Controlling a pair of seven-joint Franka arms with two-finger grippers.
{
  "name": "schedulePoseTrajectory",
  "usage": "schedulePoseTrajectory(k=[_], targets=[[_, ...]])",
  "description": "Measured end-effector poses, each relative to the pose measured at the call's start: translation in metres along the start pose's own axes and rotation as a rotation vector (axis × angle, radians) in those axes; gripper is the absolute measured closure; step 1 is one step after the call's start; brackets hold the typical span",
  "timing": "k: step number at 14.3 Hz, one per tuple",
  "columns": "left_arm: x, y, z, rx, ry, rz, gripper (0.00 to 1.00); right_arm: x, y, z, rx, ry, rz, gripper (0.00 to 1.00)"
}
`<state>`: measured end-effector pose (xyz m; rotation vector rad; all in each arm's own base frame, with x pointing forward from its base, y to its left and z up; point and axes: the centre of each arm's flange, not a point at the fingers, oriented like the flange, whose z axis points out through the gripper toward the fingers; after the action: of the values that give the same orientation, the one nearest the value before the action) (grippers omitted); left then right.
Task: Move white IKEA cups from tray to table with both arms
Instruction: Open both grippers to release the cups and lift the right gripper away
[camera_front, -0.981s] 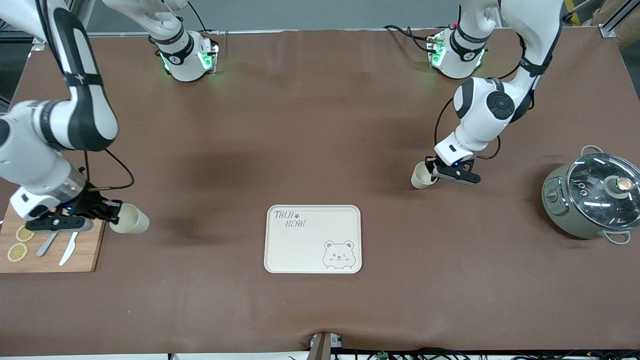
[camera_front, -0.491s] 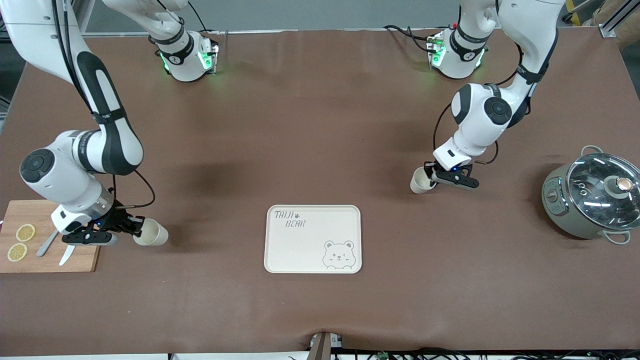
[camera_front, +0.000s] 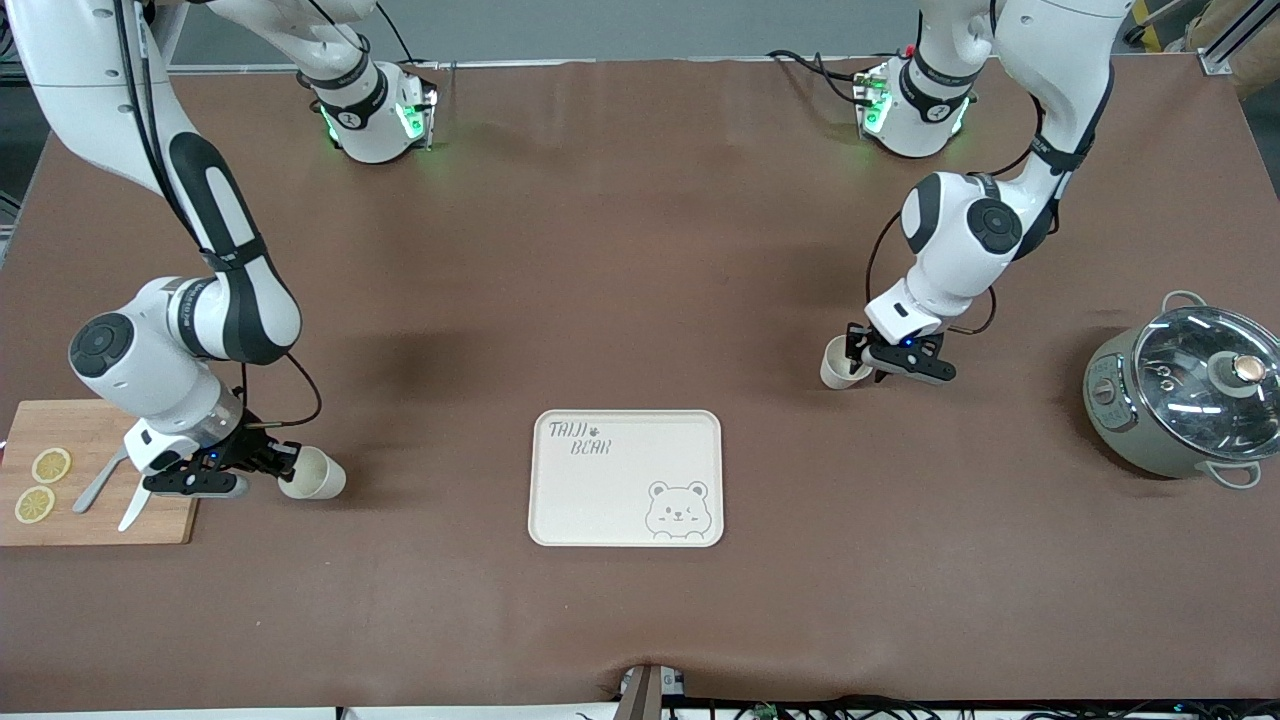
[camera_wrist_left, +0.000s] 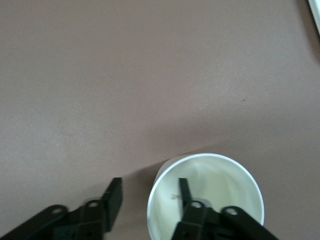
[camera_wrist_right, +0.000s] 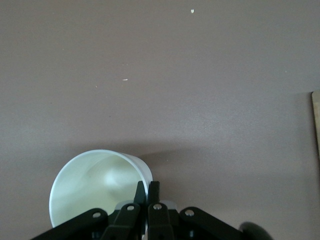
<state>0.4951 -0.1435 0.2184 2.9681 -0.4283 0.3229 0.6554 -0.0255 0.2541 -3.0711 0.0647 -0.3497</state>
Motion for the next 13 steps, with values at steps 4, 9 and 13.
schedulePoseTrajectory(k=[4, 9, 13], targets=[[0.006, -0.004, -0.007, -0.003, 0.002, -0.012, 0.04, 0.0, 0.001, 0.004, -0.002, 0.014, 0.003, 0.97], [0.042, -0.009, -0.062, -0.064, -0.146, -0.026, 0.0, 0.003, 0.013, 0.002, -0.01, 0.026, 0.012, 0.51], [0.093, -0.007, -0.127, -0.107, -0.204, -0.053, 0.0, 0.019, 0.045, -0.042, -0.003, -0.039, 0.03, 0.13]])
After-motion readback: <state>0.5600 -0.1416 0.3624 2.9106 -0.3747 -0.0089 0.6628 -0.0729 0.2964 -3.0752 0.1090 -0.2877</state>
